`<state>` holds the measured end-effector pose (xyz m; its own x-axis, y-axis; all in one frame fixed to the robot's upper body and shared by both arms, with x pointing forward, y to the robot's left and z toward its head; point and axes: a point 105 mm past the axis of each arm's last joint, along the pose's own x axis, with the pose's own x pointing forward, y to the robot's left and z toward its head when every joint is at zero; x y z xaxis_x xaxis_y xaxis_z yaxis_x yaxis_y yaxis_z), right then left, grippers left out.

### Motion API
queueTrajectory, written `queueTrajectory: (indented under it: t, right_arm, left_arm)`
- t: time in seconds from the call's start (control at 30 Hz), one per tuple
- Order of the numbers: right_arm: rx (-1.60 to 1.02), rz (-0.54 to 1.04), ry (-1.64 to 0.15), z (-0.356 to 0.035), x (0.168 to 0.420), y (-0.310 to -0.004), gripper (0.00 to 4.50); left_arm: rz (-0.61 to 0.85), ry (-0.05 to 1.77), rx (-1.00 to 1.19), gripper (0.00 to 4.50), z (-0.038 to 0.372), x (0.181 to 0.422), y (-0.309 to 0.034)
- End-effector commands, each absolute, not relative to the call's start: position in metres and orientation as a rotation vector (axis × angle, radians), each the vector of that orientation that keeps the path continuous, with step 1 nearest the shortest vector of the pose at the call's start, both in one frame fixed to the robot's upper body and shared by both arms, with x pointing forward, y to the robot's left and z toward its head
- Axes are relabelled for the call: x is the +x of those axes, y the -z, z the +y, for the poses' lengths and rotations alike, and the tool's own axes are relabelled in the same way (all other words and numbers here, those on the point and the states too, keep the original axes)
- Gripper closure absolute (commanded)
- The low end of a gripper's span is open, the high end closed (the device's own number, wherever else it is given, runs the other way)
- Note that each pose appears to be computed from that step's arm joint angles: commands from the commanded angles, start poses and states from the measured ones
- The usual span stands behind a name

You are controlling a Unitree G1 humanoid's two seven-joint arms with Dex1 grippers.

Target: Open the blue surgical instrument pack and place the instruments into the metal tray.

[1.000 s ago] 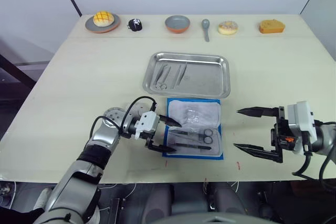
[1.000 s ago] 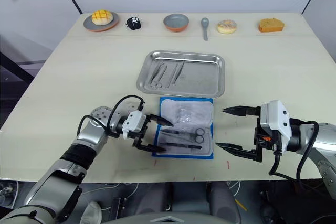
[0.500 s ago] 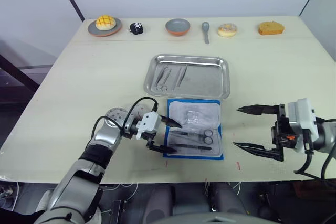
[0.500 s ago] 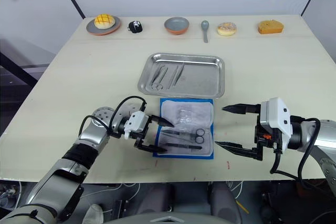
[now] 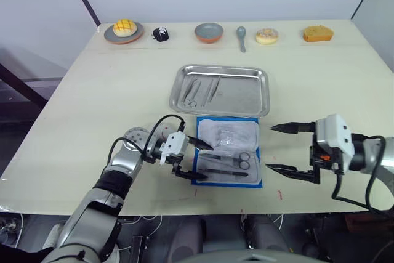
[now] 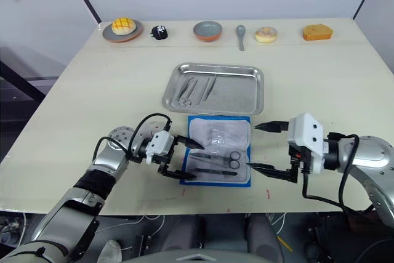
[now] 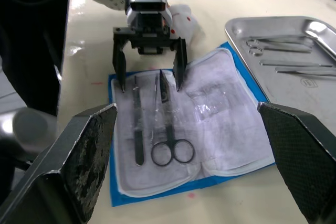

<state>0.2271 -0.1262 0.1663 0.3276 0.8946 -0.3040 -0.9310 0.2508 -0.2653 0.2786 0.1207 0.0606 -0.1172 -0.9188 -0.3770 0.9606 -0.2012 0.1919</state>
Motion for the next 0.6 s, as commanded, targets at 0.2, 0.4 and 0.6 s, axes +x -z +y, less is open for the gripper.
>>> queueTrajectory:
  t: [0.2,0.4,0.6]
  right_arm:
    - [-0.478,0.098,-1.218,-0.108,0.240,-0.164,0.00]
    - [-0.514,0.145,-1.193,-0.094,0.254,-0.143,0.00]
    - [-0.576,0.226,-1.171,-0.087,0.260,-0.123,0.00]
  left_arm:
    - [0.301,1.733,0.472,0.29,0.130,0.263,-0.024]
    - [0.303,1.735,0.470,0.29,0.130,0.262,-0.023]
    - [0.304,1.737,0.465,0.29,0.129,0.261,-0.023]
